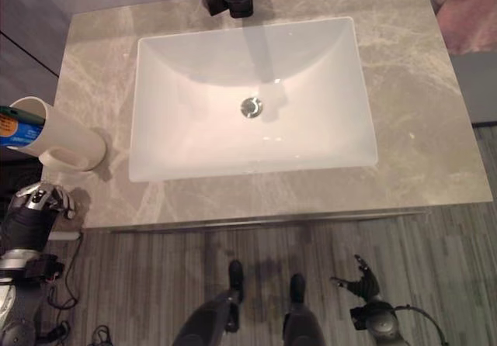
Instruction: Put brush and paste in cup on sink, flatten towel.
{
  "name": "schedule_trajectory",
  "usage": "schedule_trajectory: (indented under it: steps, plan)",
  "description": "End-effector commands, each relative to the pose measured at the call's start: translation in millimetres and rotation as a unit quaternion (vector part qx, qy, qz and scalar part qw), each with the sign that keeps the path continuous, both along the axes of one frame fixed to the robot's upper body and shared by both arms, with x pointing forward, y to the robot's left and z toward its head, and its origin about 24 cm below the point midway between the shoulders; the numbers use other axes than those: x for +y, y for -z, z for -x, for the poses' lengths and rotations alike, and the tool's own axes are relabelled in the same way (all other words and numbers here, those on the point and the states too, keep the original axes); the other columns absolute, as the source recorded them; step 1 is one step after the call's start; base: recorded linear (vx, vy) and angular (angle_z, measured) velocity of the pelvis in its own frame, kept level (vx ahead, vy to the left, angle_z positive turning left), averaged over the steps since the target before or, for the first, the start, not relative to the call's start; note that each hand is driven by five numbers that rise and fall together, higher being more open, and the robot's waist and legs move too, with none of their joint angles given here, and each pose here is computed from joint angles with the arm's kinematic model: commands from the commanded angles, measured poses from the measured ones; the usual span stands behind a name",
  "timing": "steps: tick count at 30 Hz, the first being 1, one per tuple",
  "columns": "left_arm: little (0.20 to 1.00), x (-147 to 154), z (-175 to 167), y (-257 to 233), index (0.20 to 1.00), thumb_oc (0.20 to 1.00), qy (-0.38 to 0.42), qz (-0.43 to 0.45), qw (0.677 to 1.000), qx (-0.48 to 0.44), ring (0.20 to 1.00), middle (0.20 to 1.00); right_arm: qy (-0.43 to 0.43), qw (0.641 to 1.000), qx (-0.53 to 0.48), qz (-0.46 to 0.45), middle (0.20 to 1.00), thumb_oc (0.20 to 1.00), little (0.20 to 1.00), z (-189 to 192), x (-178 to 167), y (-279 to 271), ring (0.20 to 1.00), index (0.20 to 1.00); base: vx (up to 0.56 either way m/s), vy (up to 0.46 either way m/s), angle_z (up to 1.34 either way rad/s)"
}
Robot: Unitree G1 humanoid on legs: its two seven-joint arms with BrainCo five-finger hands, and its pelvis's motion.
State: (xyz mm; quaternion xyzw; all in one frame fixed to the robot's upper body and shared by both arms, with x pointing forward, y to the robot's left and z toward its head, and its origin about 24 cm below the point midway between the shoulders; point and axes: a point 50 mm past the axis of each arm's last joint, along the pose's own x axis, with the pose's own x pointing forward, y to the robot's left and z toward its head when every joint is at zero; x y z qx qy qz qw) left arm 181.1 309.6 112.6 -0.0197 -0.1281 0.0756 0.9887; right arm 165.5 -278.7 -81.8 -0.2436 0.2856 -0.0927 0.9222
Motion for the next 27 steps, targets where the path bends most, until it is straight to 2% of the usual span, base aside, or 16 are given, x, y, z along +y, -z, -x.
schedule_trajectory:
  steps: [1,8,18,27]
  plan:
    - [0.2,1.0,-4.0,-13.7,0.2,0.2,-0.008,0.003,0.999,-0.046,0.2,0.2,0.004,0.999,-0.045,0.027,1.0,1.0,1.0,-13.1,-8.6,-15.1,1.0,1.0,0.0,0.0,0.0]
    - [0.2,-4.1,-12.5,-15.0,0.2,0.2,0.005,0.018,0.998,-0.052,0.2,0.2,-0.012,0.998,-0.065,-0.01,1.0,1.0,1.0,-19.8,-2.8,-20.5,1.0,1.0,-0.01,0.0,0.0]
    - [0.2,-7.2,-19.8,-17.9,0.2,0.2,0.005,0.007,0.998,-0.059,0.2,0.2,0.002,0.998,-0.064,-0.004,1.0,1.0,1.0,-17.6,-8.2,-20.6,1.0,1.0,0.0,0.0,0.0]
    - [0.2,0.2,-22.3,-24.3,0.2,0.2,-0.031,-0.014,0.997,-0.07,0.2,0.2,0.008,0.998,-0.059,0.001,1.0,1.0,1.0,-15.8,-10.3,-18.9,1.0,1.0,0.0,0.0,0.0]
